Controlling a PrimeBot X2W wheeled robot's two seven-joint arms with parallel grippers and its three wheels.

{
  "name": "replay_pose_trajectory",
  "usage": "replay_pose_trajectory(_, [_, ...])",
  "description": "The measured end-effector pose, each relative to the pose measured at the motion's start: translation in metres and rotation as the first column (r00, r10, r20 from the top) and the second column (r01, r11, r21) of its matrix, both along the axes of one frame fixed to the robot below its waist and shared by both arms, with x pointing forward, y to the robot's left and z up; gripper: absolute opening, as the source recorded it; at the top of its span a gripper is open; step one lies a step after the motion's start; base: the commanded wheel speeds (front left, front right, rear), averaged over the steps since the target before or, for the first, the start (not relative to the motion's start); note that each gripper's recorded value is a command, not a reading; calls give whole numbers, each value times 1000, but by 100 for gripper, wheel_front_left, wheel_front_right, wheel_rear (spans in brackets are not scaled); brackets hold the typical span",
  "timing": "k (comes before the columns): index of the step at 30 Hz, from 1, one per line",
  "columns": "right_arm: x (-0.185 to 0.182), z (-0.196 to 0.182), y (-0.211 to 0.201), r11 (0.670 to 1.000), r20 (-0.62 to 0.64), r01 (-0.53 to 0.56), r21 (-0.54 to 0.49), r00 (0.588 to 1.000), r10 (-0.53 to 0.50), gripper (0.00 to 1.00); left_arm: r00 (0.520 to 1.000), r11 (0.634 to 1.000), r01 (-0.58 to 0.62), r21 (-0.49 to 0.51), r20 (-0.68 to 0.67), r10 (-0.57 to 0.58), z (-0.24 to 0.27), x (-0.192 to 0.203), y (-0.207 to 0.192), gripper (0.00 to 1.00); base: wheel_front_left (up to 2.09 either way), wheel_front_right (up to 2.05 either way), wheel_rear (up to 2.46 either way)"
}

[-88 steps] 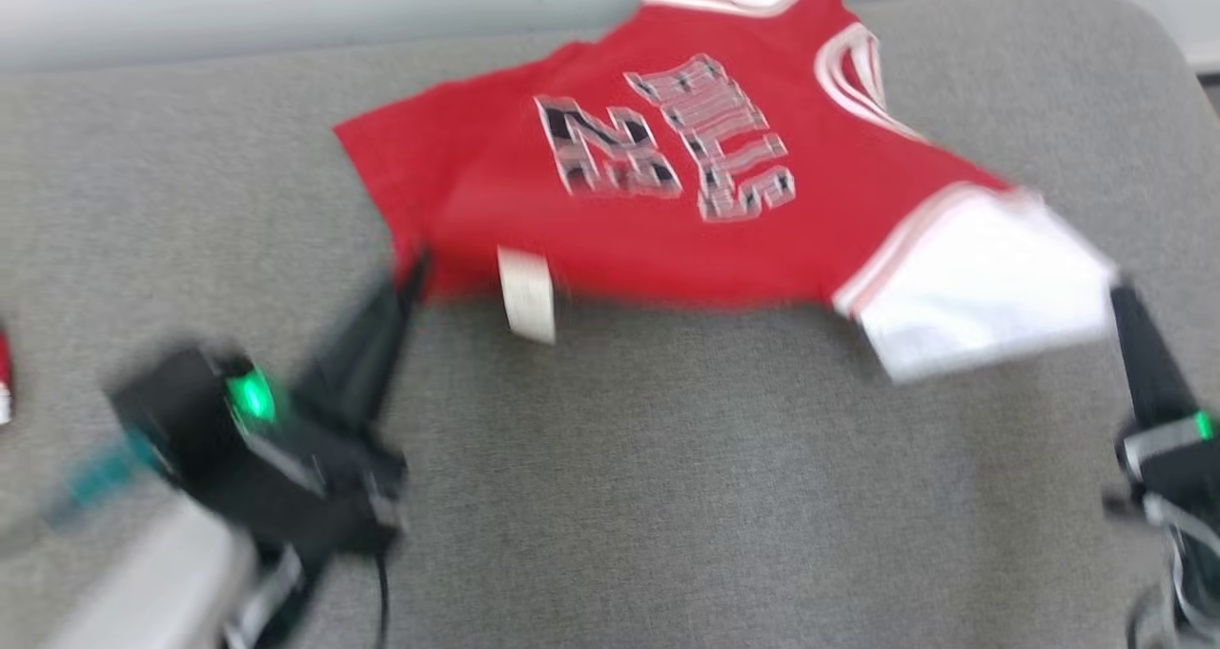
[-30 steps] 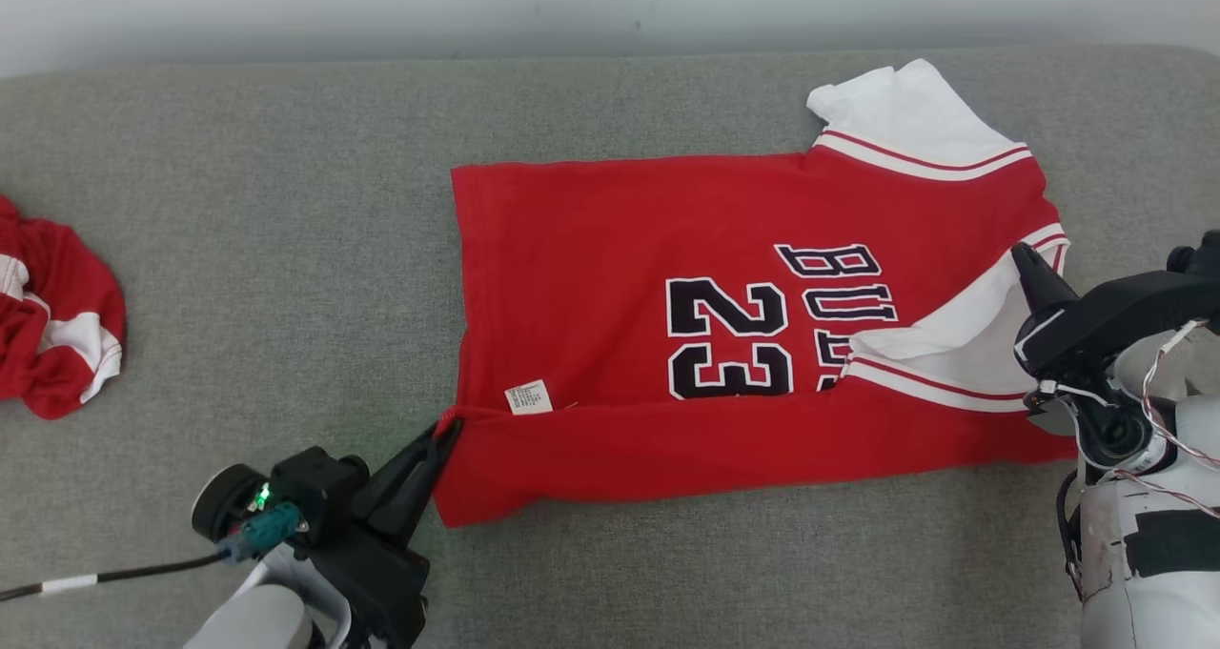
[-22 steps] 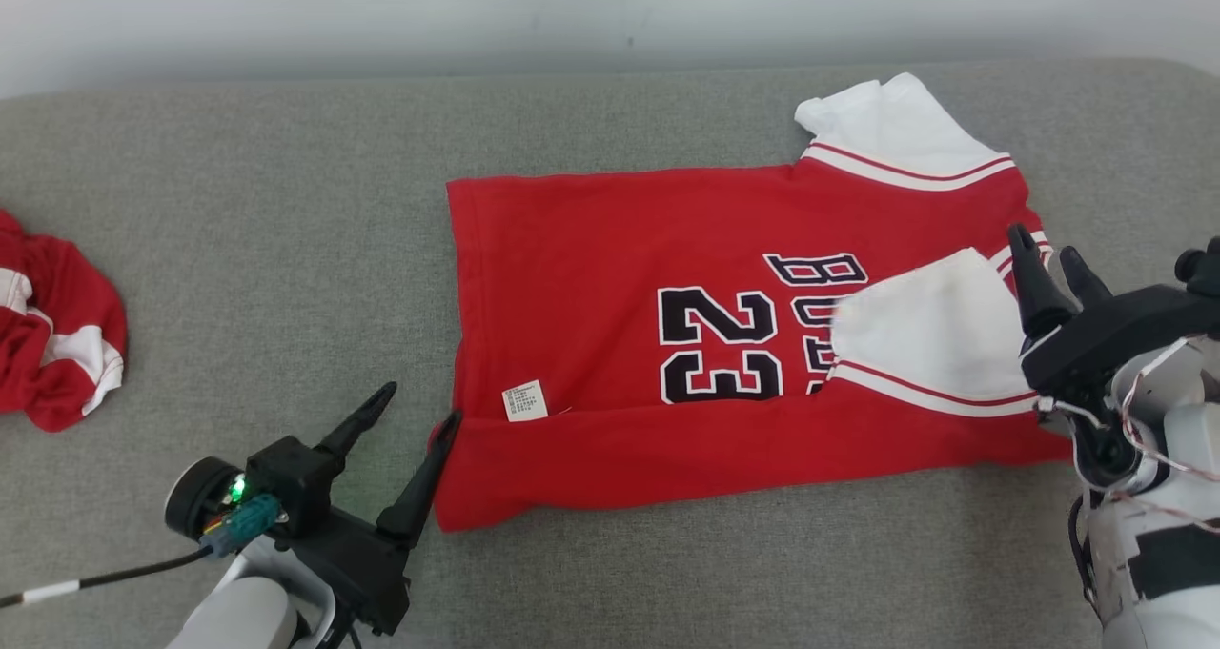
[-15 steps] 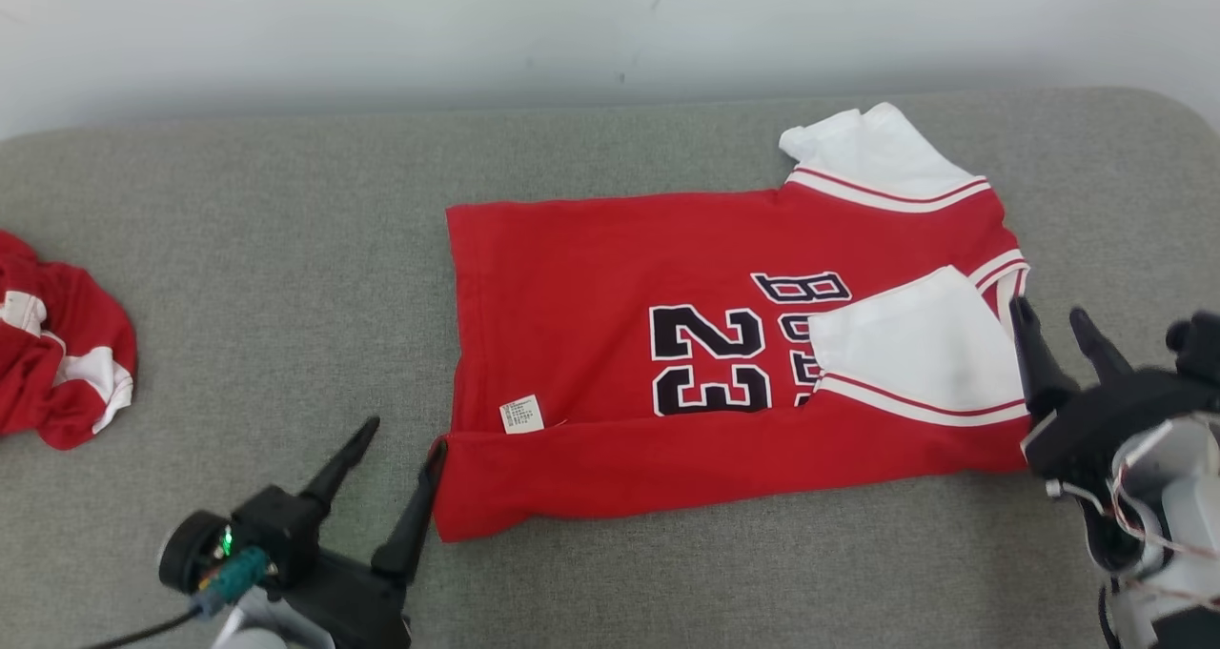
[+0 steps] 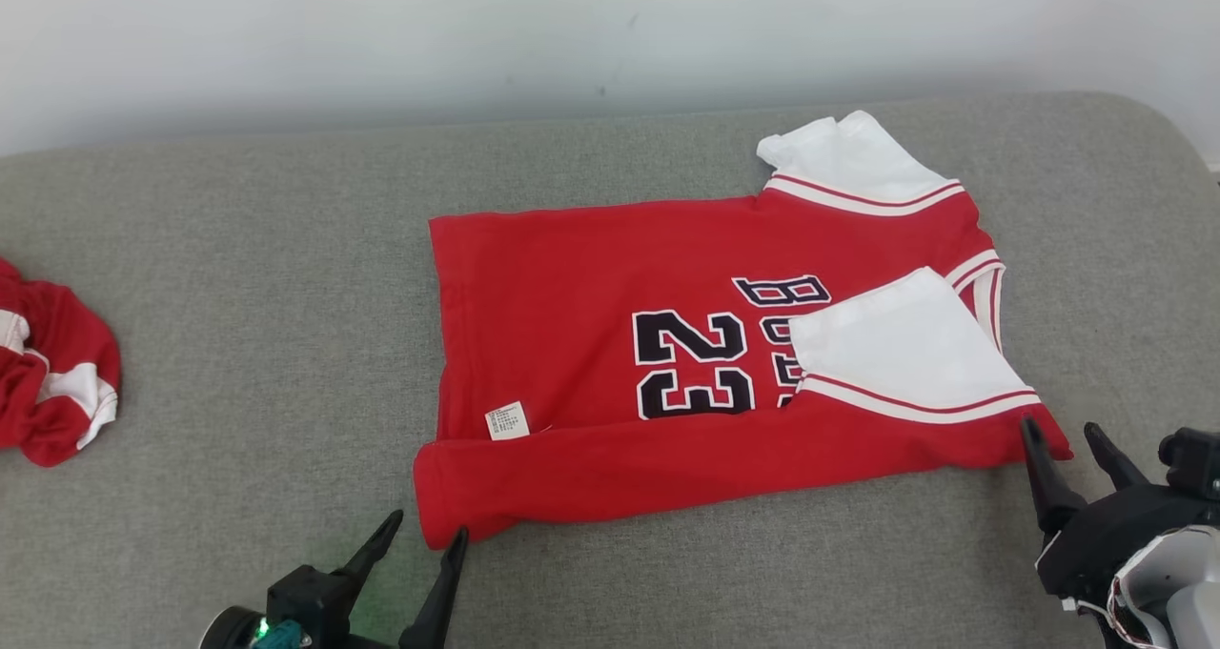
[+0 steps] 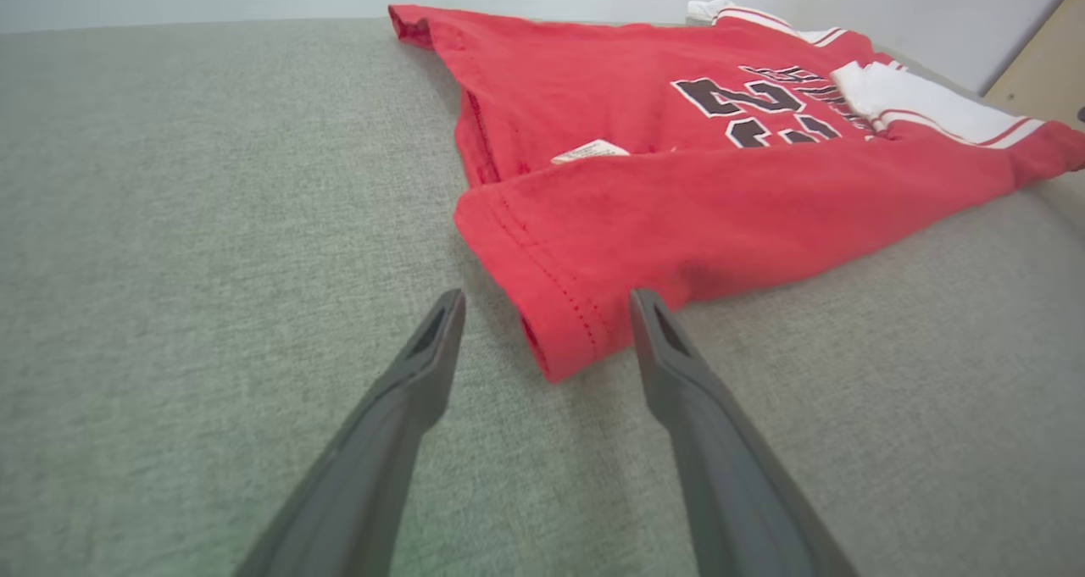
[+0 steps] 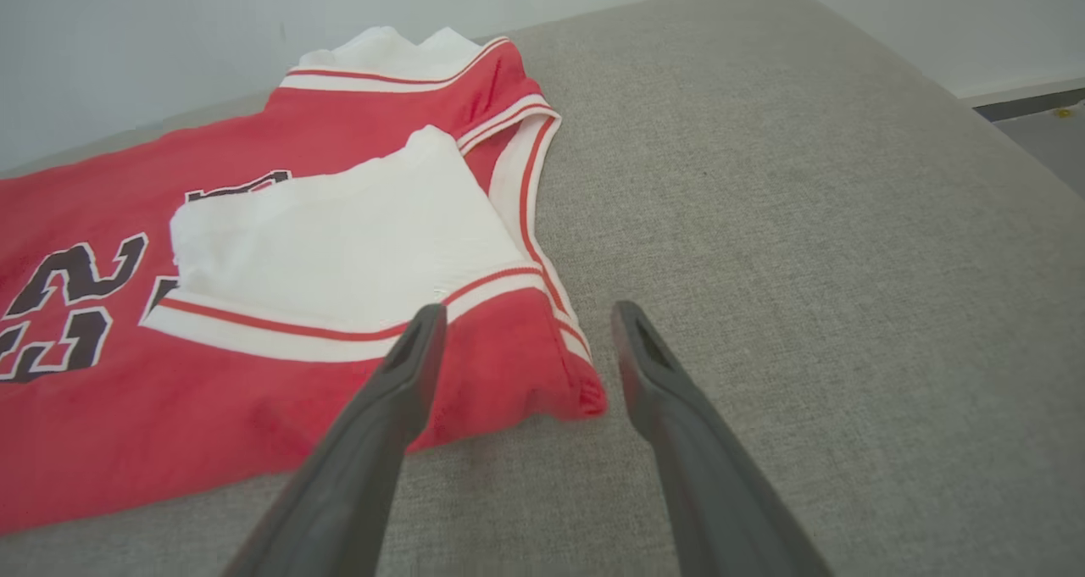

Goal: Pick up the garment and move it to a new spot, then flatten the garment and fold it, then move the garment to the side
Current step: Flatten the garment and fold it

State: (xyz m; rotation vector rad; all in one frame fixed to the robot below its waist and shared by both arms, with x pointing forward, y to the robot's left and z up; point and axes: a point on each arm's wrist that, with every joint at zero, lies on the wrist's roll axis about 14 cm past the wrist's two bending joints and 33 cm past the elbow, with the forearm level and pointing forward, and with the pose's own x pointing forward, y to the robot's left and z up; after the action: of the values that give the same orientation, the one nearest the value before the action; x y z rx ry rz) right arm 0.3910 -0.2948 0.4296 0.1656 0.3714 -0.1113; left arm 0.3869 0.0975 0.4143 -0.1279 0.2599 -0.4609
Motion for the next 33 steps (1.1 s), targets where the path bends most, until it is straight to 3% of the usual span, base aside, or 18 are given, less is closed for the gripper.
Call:
replay_pose_trajectory(8, [-1, -30, 2, 999, -87, -6, -31, 996, 3, 100, 997, 1000, -27, -2, -68, 27, -21, 6, -2, 100, 0, 0, 0])
replay_pose_trajectory(9, [-1, -33, 2, 999, -97, -9, -31, 995, 6, 89, 997, 1000, -29, -4, -75, 29, -23, 7, -4, 100, 0, 0, 0])
replay_pose_trajectory(10, [-1, -36, 3, 1000, -107, -9, -28, 994, 6, 15, 996, 1000, -28, -7, -82, 27, -24, 7, -5, 100, 0, 0, 0])
replay_pose_trajectory(11, [-1, -38, 4, 1000, -111, -7, -24, 994, 4, 0, 996, 1000, -29, -9, -88, 28, -26, 7, -7, 44, 0, 0, 0])
replay_pose_trajectory(13, [-2, -41, 5, 1000, -117, -7, -21, 993, 4, 0, 995, 1000, -19, -5, -101, 18, -29, 5, -10, 0, 0, 0, 0])
replay_pose_trajectory(24, [-34, -24, 3, 995, -31, 52, 84, 998, -50, 0, 998, 999, -46, -8, -41, 45, -6, -14, 7, 0, 0, 0, 0])
replay_pose_trajectory(33, [-86, -34, 9, 988, -95, 70, 137, 994, -58, 0, 996, 999, -46, 21, -75, 48, -18, -44, 18, 0, 0, 0, 0])
